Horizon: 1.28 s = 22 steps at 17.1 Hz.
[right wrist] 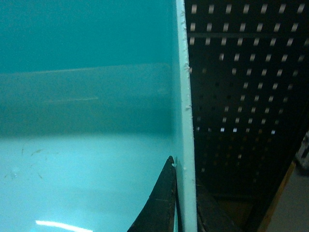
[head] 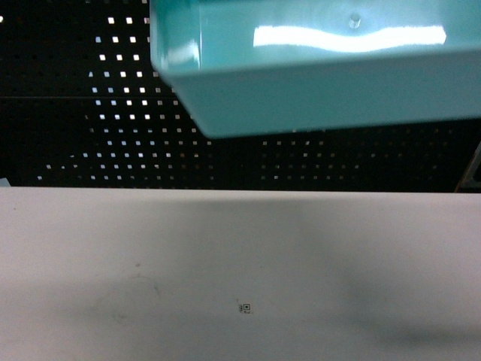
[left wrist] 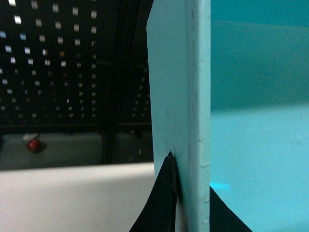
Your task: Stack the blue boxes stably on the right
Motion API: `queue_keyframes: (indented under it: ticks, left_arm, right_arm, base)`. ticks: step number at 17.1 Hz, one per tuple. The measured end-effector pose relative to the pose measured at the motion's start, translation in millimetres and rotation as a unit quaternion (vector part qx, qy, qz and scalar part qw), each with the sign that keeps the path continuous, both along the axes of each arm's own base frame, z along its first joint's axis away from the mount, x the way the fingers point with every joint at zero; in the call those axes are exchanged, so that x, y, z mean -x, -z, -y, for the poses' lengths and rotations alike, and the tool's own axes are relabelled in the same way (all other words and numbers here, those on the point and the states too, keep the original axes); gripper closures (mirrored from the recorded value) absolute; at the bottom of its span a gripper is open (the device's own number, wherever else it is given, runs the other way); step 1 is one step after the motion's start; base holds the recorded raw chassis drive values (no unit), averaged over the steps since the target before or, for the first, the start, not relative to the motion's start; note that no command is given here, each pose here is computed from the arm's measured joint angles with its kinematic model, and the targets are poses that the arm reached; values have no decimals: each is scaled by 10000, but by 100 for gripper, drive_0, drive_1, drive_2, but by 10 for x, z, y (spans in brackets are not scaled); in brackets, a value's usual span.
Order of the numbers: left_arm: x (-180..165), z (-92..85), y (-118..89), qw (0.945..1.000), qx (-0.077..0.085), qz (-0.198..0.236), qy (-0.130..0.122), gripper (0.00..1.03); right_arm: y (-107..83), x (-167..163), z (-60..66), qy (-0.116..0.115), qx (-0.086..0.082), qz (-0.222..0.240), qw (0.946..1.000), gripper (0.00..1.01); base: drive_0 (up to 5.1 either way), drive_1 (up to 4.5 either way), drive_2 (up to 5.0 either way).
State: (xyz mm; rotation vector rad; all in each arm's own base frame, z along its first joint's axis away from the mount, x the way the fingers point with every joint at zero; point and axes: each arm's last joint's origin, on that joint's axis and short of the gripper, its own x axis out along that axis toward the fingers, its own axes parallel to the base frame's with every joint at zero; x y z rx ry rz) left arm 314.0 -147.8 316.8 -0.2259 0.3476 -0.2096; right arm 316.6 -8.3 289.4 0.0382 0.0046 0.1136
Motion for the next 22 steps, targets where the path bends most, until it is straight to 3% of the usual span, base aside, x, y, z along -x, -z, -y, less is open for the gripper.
queue_keyframes:
  ticks: [3, 5, 11, 22]
  left_arm:
    - [86, -36, -419, 9972, 202, 715, 81, 101]
    - [139, -48, -541, 9925, 109, 1212, 116, 101]
    - [148, -55, -524, 9924, -55, 1221, 160, 101]
    - [149, -53, -524, 9924, -61, 1221, 163, 101]
  right_arm:
    - [-494, 128, 48, -5, -169, 672, 9976, 99]
    - [-585, 209, 67, -14, -204, 871, 9960, 99]
    - [-576, 222, 76, -36, -249, 843, 9961, 99]
    - [-565, 221, 78, -29, -266, 825, 9962, 99]
  base:
    - [0, 0, 0]
    - [0, 0, 0]
    - [-78, -78, -78]
    - [-167, -167, -167]
